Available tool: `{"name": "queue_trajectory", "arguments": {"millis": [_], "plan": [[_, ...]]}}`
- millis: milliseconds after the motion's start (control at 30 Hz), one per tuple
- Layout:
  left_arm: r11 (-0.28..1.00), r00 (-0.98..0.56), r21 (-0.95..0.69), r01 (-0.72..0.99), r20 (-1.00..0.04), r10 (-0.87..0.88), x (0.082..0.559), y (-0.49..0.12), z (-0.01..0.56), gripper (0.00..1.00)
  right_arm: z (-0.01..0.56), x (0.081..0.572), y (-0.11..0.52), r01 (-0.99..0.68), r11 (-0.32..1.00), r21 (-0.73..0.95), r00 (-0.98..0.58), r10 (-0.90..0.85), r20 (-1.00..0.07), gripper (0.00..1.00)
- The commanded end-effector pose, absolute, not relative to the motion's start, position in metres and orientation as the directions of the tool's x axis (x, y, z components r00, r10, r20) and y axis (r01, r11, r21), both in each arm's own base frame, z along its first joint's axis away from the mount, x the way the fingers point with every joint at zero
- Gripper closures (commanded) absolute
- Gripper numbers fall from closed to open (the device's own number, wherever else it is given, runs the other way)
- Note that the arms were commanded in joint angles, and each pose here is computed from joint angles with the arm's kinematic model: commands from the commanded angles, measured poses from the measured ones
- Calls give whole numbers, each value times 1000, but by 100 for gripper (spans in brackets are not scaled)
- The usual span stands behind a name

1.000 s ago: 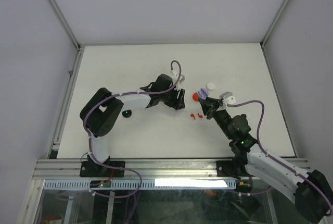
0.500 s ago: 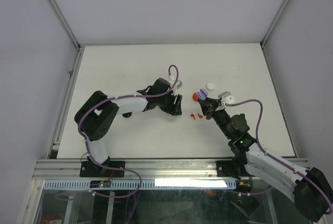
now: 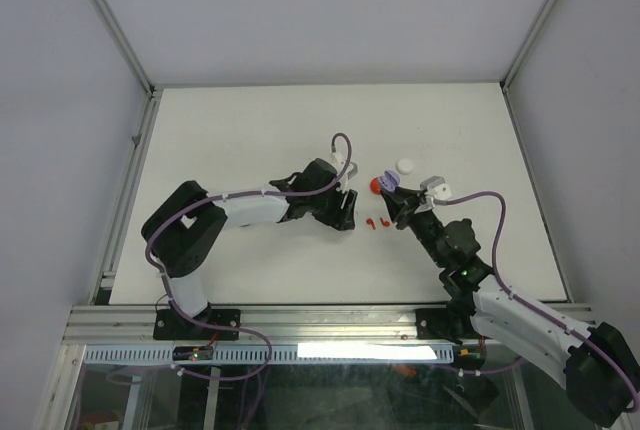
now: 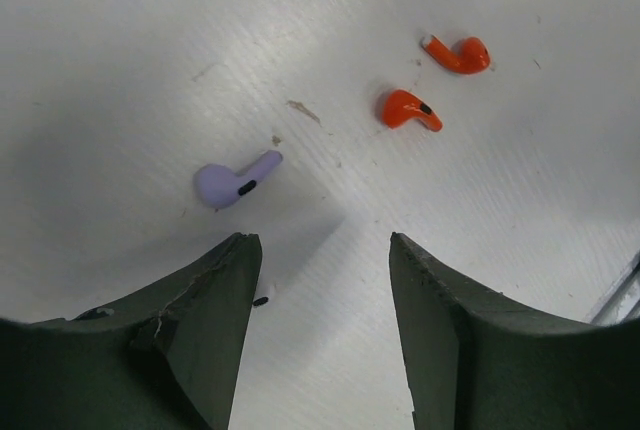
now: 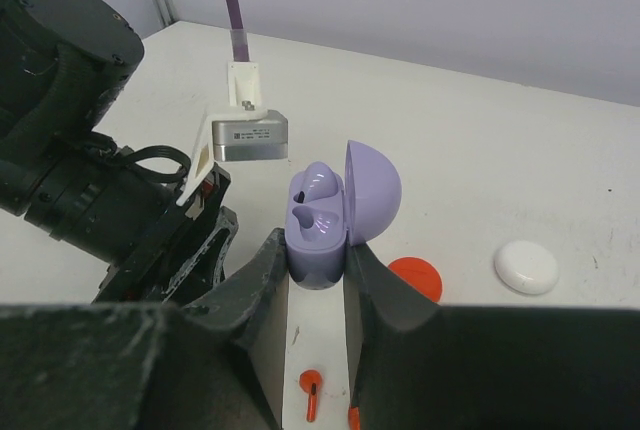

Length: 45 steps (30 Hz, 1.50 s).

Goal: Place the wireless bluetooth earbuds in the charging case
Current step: Adjust the earbud at the center of the board, then pick up the earbud from the center of the board.

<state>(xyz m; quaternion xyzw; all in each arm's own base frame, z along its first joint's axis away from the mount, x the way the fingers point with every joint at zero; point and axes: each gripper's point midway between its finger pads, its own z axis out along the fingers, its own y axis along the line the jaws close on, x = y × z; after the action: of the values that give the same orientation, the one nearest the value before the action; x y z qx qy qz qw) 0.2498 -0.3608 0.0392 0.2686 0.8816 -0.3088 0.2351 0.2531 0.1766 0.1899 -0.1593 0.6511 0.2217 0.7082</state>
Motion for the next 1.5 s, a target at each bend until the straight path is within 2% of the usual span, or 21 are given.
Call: {"name": "queue_trajectory", "arguments": {"millis": [0, 300, 633, 867, 1100, 1467], "plan": [[765, -712, -343, 545, -672, 206, 285, -354, 82, 44, 210, 253, 172, -509, 859, 57, 120, 136, -983, 92], [851, -751, -314, 421, -646, 134, 306, -353, 71, 47, 207, 254, 173, -510, 858, 60, 112, 135, -985, 92], [916, -694, -120, 383, -692, 200, 331, -345, 48, 45, 212, 250, 174, -525, 849, 64, 123, 150, -981, 92], [900, -680, -80, 428, -685, 263, 318, -357, 45, 44, 213, 250, 174, -527, 847, 65, 122, 152, -981, 92], [903, -711, -49, 428, -634, 303, 297, -341, 31, 45, 215, 249, 174, -529, 847, 60, 131, 152, -980, 91], [895, -712, -75, 440, -637, 297, 295, -347, 38, 54, 215, 249, 179, -548, 834, 62, 128, 157, -979, 91]]}}
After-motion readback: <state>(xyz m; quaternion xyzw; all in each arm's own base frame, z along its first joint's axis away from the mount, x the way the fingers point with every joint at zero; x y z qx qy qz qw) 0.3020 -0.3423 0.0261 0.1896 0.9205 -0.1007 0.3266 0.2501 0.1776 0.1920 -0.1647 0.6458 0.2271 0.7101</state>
